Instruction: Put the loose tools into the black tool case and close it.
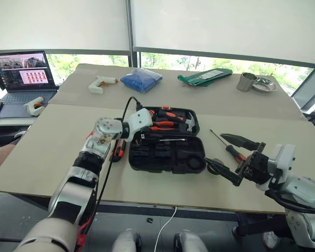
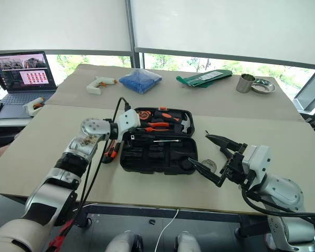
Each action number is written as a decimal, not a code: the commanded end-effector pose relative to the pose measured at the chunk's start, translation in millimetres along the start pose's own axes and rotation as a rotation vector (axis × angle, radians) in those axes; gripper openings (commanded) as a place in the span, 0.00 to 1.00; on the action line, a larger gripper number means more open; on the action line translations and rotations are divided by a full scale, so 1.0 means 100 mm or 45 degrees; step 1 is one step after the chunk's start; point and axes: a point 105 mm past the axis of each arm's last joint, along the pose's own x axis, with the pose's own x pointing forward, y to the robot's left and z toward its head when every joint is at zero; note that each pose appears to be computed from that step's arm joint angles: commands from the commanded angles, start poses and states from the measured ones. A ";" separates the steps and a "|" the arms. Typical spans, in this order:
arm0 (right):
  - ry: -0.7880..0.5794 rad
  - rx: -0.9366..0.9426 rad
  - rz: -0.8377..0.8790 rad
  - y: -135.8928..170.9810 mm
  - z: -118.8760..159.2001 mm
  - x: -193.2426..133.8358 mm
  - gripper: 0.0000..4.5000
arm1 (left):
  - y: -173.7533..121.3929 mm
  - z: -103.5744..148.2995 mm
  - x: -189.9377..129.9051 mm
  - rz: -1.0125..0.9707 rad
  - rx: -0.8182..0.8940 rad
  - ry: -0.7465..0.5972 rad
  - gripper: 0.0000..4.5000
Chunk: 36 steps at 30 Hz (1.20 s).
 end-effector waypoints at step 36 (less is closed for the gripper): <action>0.545 0.078 -0.774 -0.34 -0.76 -1.70 1.00 | -0.22 0.07 -1.20 0.019 -0.218 -0.380 0.99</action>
